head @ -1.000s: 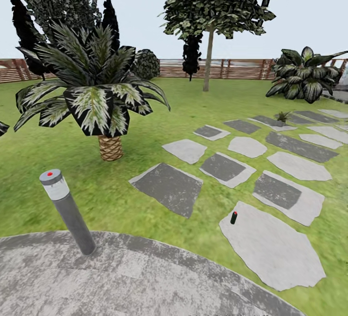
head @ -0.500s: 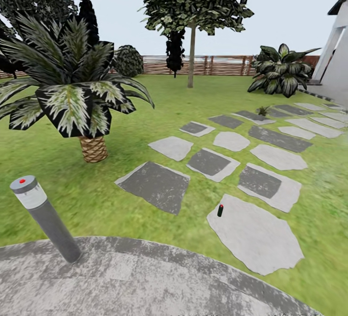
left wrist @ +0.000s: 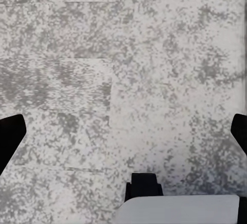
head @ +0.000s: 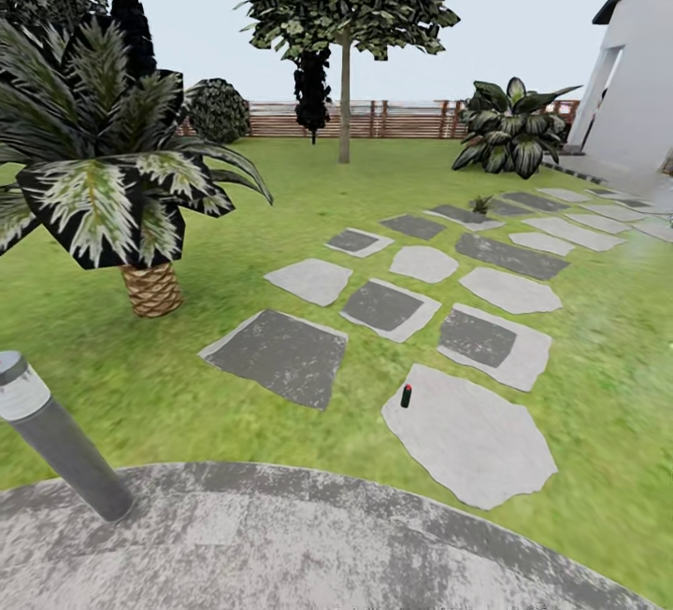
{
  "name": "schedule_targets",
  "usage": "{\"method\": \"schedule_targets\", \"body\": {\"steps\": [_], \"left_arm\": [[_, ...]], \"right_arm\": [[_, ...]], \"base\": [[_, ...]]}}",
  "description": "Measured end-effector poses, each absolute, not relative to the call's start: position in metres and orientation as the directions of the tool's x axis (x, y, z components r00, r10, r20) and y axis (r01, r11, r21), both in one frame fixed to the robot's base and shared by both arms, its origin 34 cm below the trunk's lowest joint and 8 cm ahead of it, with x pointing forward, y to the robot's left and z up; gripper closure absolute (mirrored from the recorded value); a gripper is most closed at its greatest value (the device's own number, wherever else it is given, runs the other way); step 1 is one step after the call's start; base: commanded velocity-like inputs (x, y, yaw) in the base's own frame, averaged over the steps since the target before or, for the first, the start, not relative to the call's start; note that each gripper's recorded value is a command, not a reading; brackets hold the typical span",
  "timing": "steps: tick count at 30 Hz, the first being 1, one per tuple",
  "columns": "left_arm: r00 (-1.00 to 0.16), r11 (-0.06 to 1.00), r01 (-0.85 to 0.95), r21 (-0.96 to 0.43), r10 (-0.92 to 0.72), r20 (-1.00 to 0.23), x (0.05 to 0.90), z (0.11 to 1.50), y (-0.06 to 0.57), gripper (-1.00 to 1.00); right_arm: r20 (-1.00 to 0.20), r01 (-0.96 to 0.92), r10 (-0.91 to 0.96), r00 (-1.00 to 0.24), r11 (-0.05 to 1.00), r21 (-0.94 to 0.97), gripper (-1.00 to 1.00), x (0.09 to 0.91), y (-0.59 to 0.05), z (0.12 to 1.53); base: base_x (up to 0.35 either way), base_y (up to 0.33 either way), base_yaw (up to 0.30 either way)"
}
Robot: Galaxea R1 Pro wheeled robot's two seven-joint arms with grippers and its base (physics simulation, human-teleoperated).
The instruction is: Pick up the pesticide atomizer in the garden and spray insectifuge to fully cover both potted plants in the garden.
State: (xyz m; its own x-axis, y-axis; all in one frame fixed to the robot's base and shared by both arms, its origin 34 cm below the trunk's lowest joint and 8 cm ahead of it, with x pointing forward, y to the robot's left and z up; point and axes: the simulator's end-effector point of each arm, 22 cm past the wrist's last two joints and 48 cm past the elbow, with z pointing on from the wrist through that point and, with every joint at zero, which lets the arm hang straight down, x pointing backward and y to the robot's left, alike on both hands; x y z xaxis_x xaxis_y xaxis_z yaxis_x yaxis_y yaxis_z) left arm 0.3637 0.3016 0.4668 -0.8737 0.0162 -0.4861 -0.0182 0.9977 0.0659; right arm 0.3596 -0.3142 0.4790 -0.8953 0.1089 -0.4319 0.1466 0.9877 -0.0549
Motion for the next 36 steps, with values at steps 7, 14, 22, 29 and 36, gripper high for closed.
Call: {"method": "schedule_targets", "body": {"steps": [7, 14, 22, 29, 36], "left_arm": [[-0.878, 0.998, -0.018, 0.066, 0.016, -0.478, 0.3605, 0.4649, 0.3018, -1.00], [-0.882, 0.998, -0.017, 0.066, 0.016, -0.471, 0.3573, 0.4629, 0.3017, -1.00], [-0.886, 0.998, -0.017, 0.068, 0.017, -0.464, 0.3547, 0.4614, 0.3027, -1.00], [-0.886, 0.998, -0.017, 0.067, 0.017, -0.464, 0.3545, 0.4614, 0.3024, -1.00], [-0.885, 0.998, -0.017, 0.067, 0.017, -0.464, 0.3546, 0.4615, 0.3023, -1.00]], "right_arm": [[-0.424, 0.144, 0.108, -0.899, 0.988, -0.053, -1.00, 0.3568, -0.3130, 0.4770], [-0.415, 0.145, 0.109, -0.903, 0.988, -0.057, -1.00, 0.3530, -0.3139, 0.4750], [-0.410, 0.144, 0.109, -0.906, 0.988, -0.055, -1.00, 0.3511, -0.3135, 0.4736], [-0.410, 0.144, 0.109, -0.906, 0.988, -0.056, -1.00, 0.3509, -0.3144, 0.4737], [-0.410, 0.145, 0.109, -0.905, 0.988, -0.056, -1.00, 0.3511, -0.3143, 0.4738]], "base": [[0.000, 0.000, -0.164], [0.000, 0.000, -0.155], [0.000, 0.000, -0.197], [0.070, 0.000, -0.285], [0.297, 0.005, -0.297]]}}
